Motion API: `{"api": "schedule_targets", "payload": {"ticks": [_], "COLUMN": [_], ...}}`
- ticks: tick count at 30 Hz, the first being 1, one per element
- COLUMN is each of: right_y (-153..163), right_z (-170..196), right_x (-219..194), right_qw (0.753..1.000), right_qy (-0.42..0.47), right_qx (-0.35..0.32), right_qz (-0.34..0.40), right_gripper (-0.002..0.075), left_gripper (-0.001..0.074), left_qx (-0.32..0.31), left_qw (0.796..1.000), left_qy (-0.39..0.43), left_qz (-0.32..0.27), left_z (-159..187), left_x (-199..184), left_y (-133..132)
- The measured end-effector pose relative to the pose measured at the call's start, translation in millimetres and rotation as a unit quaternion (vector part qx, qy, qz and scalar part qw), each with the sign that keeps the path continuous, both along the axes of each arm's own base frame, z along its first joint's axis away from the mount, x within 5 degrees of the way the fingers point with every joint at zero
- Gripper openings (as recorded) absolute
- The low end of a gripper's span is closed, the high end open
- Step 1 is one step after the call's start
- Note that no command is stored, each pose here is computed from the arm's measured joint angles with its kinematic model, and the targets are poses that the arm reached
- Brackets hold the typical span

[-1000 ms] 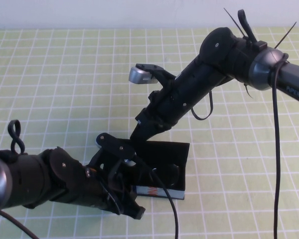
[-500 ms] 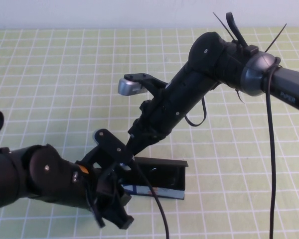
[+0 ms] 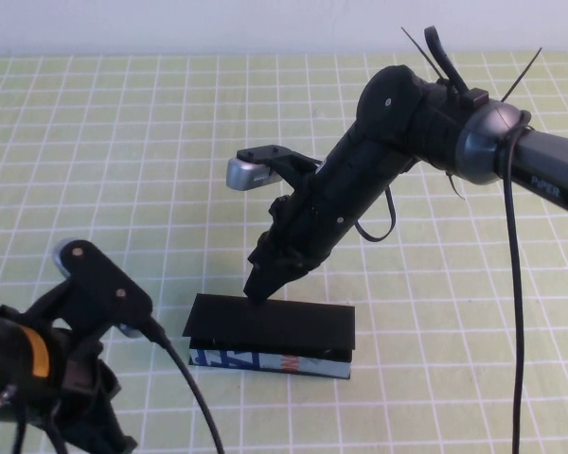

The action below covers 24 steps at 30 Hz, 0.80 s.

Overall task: Return glasses to glasses case
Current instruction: Close the glasses case

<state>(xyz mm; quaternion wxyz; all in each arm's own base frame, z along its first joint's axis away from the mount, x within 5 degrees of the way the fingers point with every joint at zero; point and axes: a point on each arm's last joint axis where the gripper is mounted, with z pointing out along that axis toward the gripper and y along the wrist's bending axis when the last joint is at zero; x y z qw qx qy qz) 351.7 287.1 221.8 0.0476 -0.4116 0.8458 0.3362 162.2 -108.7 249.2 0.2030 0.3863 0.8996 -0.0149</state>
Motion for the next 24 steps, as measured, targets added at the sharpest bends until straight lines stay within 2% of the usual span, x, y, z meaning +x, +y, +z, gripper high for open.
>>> {"api": "schedule_targets", "payload": {"ticks": [14,24], "right_y": [26.0,26.1], "right_z": [-9.6,-20.8], "right_x": [-22.8,-22.8], "right_qw": [0.999,0.997], "right_qy": [-0.003,0.007], "right_qx": [-0.029,-0.068], "right_qz": [0.041,0.025], "right_gripper": [-0.0018,-0.0018], "left_gripper": [-0.0003,-0.0003], "left_qx": [-0.048,-0.071], "left_qw": [0.995,0.99], "left_qy": [-0.049,-0.056], "left_qz": [0.071,0.105], "left_z": [46.7,59.3], "left_x": [-54.5,-94.7], "left_y": [43.6,72.9]}}
